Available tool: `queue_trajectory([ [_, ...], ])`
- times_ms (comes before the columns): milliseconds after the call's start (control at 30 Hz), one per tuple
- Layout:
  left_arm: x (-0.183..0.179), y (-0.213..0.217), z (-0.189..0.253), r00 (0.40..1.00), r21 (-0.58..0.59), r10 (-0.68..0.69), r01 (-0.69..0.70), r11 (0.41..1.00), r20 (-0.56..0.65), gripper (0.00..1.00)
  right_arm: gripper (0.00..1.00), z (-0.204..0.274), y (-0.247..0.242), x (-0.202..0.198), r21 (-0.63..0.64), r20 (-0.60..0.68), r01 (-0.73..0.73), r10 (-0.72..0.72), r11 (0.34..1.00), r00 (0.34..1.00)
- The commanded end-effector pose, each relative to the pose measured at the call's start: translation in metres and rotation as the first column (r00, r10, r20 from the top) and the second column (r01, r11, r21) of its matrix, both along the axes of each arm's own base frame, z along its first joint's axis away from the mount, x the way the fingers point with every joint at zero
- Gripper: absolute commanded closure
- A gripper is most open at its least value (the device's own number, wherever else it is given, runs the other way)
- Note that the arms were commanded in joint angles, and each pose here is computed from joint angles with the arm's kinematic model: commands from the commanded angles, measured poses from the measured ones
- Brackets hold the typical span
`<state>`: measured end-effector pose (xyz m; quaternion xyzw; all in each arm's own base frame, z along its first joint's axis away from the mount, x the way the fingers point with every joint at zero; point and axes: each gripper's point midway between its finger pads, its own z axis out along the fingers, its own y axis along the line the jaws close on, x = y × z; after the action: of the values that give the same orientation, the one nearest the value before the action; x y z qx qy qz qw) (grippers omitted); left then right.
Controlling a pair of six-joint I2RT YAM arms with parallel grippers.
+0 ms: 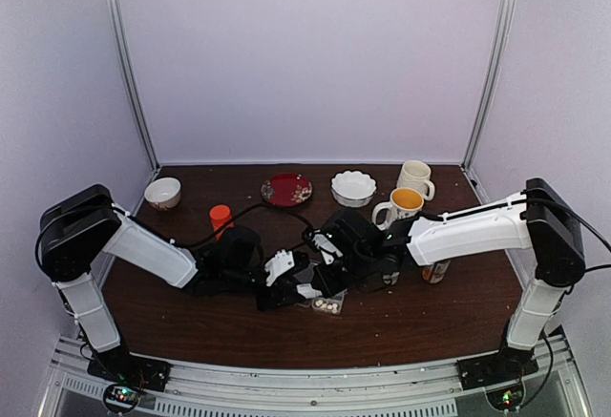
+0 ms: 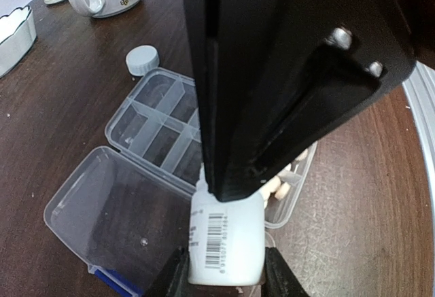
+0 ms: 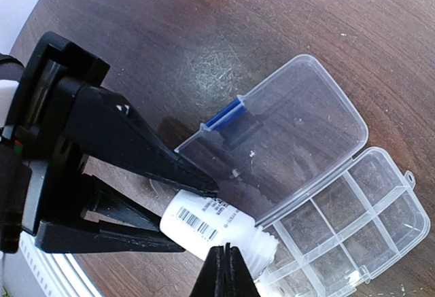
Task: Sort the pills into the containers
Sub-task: Pour the pill into the compartment of the pill container.
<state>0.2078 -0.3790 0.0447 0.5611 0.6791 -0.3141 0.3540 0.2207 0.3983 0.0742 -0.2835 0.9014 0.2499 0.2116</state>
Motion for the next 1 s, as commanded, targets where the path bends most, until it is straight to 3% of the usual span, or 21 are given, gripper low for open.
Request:
queue_trajectory([
  [0,0.007,-0.013,0.027,0.999,-0.073,-0.003,0.006,0.997,0.049,1.00,1.00,-0.005,-0.005,-0.004,-0.027,-0.007,0.003,-0.004,1.000,1.000],
  [333,0.006,-0.014,0.027,0.999,-0.073,-0.004,0.007,0.997,0.048,1.00,1.00,0.039,-0.003,-0.002,0.060,0.058,-0.004,0.001,0.998,0.998],
  [667,0.006,-0.014,0.028,0.999,-0.073,-0.009,0.012,0.997,0.048,1.00,1.00,-0.009,-0.011,-0.005,-0.067,-0.011,0.002,-0.003,0.998,1.000],
  [967,0.004,-0.016,0.028,0.999,-0.066,-0.014,0.018,0.998,0.051,1.00,1.00,0.026,-0.010,0.001,-0.012,0.054,0.011,-0.011,1.000,0.998],
])
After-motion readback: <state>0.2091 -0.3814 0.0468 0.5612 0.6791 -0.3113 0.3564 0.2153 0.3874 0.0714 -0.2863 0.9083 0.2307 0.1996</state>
